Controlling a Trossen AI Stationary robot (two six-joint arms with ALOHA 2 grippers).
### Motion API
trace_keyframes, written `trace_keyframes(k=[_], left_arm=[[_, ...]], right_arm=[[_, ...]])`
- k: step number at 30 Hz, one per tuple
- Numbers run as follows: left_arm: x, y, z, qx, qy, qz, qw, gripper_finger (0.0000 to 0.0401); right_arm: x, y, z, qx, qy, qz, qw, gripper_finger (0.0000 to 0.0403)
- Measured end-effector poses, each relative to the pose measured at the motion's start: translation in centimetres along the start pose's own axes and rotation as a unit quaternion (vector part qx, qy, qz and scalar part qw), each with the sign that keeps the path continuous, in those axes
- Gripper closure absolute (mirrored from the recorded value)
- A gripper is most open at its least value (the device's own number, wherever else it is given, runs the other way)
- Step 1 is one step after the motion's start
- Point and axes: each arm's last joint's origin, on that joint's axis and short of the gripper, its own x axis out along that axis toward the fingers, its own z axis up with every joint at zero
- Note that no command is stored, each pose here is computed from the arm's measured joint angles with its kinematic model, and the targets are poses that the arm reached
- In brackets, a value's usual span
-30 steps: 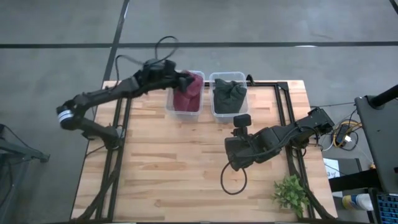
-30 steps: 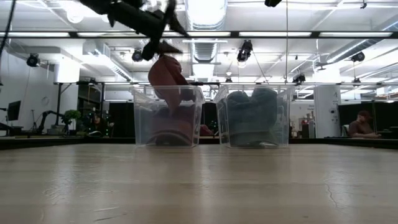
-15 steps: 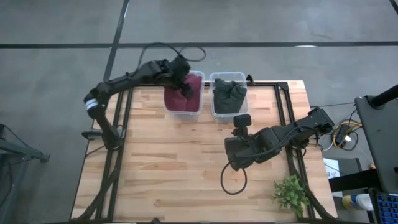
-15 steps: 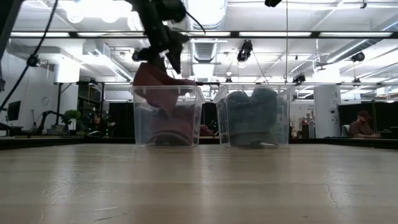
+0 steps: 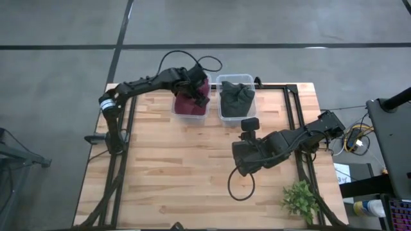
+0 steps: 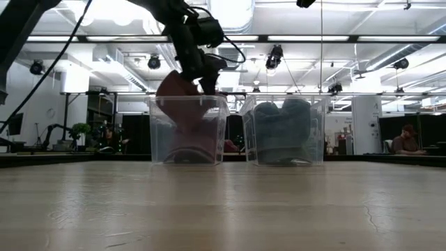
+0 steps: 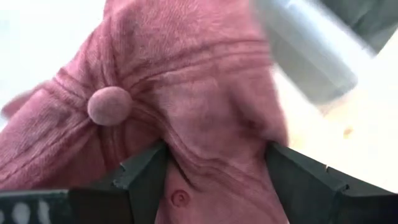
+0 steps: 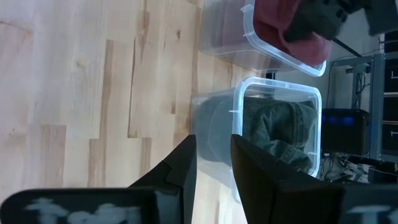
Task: Pick & Place hat
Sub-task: Put the red cap into the left transparent bin
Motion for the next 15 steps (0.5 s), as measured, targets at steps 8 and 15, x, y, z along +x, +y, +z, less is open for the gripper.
trace_keyframes(k=[8, 15], left_arm=[[0.5, 0.2, 0.8, -0.008, -0.028, -0.019, 0.999, 0.0135], [2.9, 0.6, -0.8, -0.017, 0.014, -0.004, 1.000, 0.0135]], right_arm=[[0.0, 0.0, 0.0, 0.013, 0.000, 0.001, 1.000, 0.0314], [0.0, 0.0, 0.0, 0.014, 0.001, 0.001, 1.000, 0.0313]])
